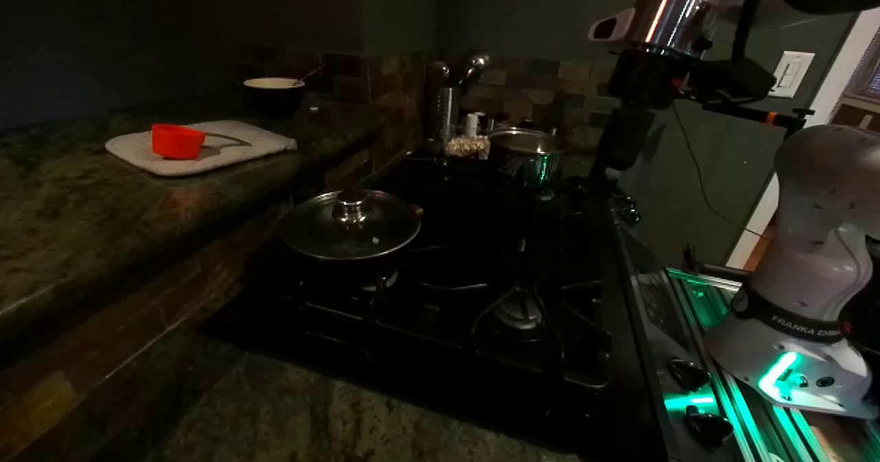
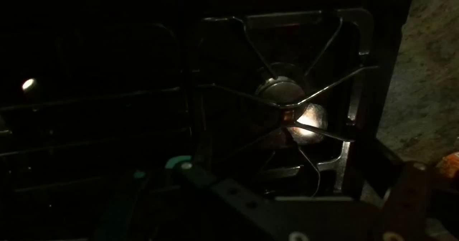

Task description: Put the glass lid on the counter above the stove.

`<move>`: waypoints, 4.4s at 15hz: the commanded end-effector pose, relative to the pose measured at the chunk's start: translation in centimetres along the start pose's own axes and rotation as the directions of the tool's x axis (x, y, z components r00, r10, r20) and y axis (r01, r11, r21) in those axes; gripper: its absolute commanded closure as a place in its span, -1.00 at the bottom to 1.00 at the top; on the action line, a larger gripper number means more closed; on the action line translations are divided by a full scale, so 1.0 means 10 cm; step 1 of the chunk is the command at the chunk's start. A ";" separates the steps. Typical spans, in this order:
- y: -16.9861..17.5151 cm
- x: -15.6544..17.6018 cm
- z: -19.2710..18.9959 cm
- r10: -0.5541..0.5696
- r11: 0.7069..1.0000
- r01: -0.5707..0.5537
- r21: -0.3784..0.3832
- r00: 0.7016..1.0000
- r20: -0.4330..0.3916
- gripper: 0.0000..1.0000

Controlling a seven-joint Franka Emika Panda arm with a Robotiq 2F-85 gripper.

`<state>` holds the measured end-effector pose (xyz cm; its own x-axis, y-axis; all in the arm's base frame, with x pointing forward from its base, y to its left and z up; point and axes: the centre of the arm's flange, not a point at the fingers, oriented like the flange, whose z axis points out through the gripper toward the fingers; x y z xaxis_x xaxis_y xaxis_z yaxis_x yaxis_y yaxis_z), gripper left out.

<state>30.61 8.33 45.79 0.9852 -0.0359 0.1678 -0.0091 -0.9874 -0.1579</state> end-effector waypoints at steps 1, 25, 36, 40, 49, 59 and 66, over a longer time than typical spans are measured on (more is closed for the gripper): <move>0.03 -0.04 0.09 0.003 1.000 -0.003 -0.006 1.000 0.022 -1.00; -1.14 1.61 -0.22 -0.240 0.956 0.254 -0.149 0.965 0.106 -1.00; -1.47 2.65 0.09 -0.355 0.906 0.375 -0.198 0.926 0.127 -1.00; -1.38 2.87 0.31 -0.360 0.898 0.381 -0.223 0.924 0.130 -1.00; -1.04 3.30 0.66 -0.352 0.905 0.362 -0.222 0.932 0.083 -1.00; -0.91 3.28 1.20 -0.340 0.909 0.365 -0.203 0.928 0.150 -0.72; -0.95 3.25 1.24 -0.363 0.899 0.389 -0.200 0.919 0.154 0.37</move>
<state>64.80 18.37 41.20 0.9432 0.3278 0.0534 0.3192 -0.9392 0.1261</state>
